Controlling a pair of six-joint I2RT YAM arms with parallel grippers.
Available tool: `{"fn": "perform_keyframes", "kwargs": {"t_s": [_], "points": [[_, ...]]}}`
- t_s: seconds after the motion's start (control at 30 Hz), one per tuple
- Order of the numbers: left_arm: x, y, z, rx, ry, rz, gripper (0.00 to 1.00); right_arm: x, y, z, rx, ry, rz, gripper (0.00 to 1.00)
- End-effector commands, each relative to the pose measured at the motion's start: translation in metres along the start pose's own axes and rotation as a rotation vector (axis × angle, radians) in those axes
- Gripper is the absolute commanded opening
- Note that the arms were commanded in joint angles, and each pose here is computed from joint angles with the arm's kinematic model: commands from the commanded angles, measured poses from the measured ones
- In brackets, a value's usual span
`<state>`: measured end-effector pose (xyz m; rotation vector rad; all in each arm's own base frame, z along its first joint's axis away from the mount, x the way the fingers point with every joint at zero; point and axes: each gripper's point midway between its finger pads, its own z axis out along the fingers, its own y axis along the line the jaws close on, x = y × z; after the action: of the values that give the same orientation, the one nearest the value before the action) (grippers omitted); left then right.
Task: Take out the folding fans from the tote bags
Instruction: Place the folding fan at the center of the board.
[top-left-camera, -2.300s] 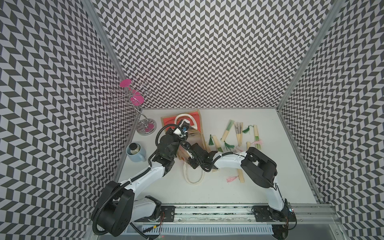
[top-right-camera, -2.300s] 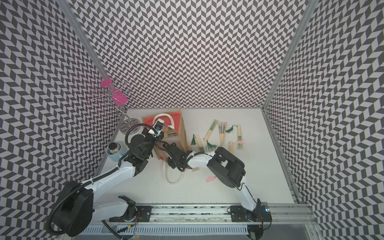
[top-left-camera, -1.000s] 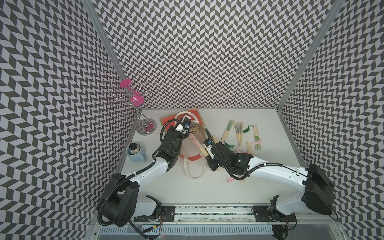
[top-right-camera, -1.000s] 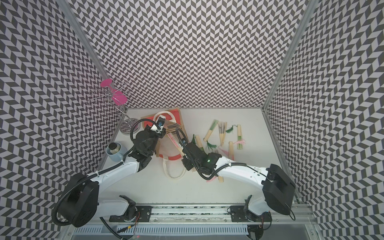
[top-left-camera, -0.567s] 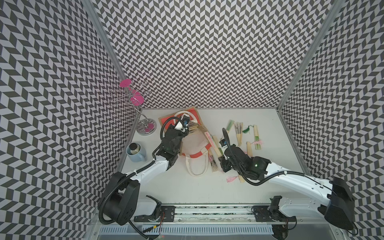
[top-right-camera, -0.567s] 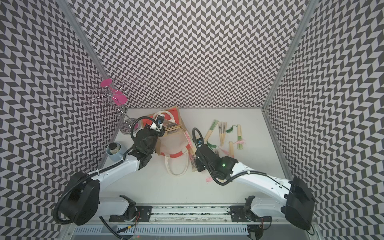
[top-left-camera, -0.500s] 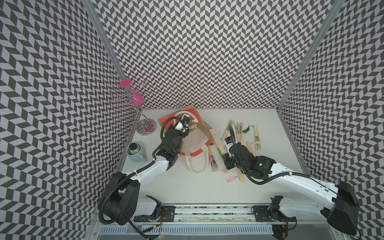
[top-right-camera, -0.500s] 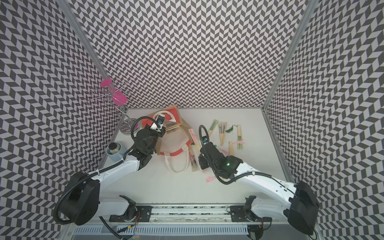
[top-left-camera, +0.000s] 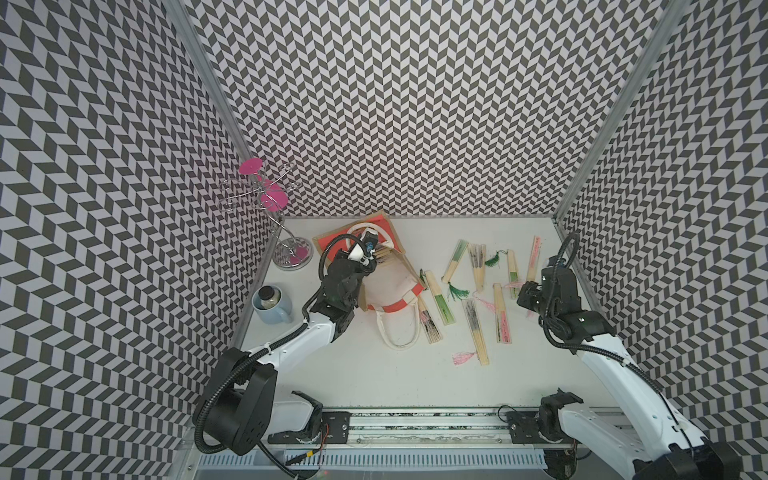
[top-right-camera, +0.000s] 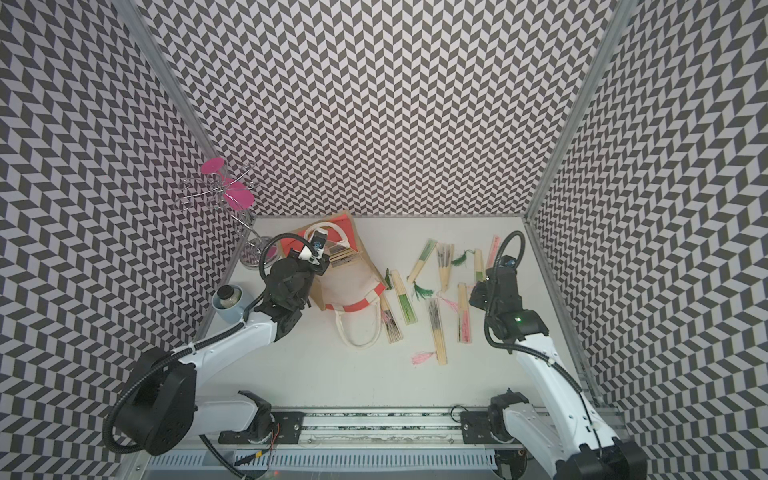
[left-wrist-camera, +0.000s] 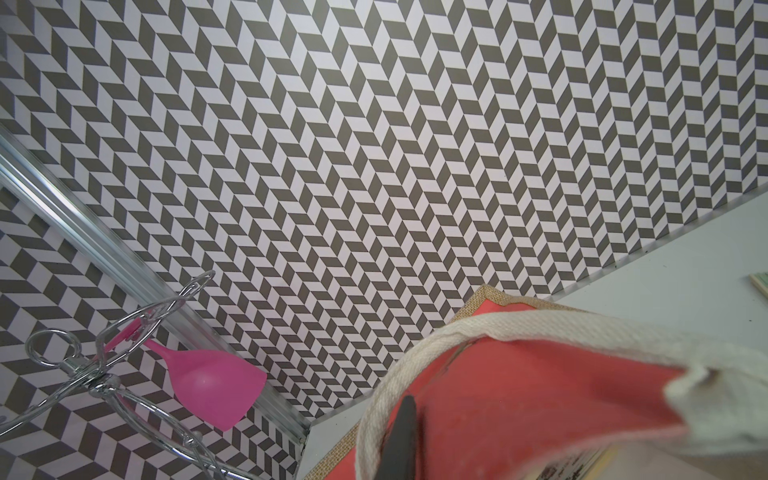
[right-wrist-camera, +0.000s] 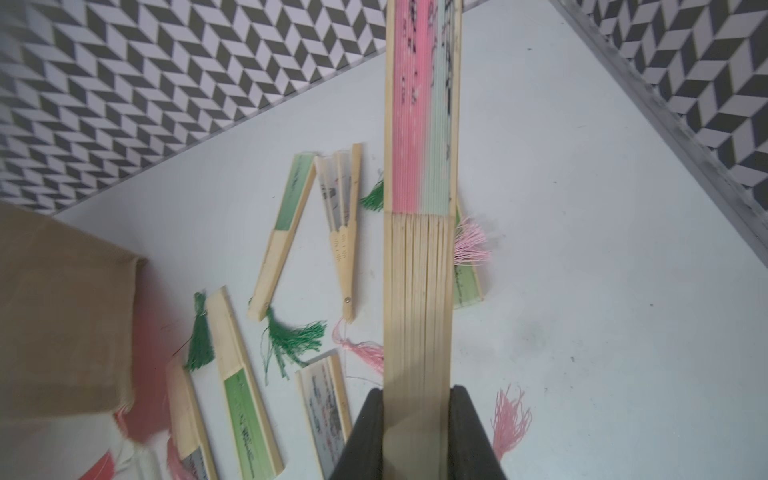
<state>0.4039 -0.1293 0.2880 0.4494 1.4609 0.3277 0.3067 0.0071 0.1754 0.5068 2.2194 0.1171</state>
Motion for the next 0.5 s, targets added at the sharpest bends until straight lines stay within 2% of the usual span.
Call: {"fn": "perform_keyframes", "kwargs": {"t_s": [0.0, 0.13, 0.37, 0.47], "points": [[-0.019, 0.009, -0.009, 0.0, -0.078, -0.019, 0.0, -0.004, -0.019, 0.012, 0.046, 0.025, 0.041, 0.0], [-0.026, 0.008, -0.015, 0.014, -0.124, -0.034, 0.0, 0.0, -0.048, 0.031, 0.122, 0.08, 0.088, 0.0], [-0.026, 0.008, -0.013, 0.018, -0.118, -0.03, 0.0, 0.022, -0.06, 0.054, 0.151, 0.173, 0.09, 0.0], [-0.027, 0.009, -0.015, 0.016, -0.121, -0.031, 0.0, 0.038, -0.068, 0.068, 0.184, 0.249, 0.093, 0.0]]}}
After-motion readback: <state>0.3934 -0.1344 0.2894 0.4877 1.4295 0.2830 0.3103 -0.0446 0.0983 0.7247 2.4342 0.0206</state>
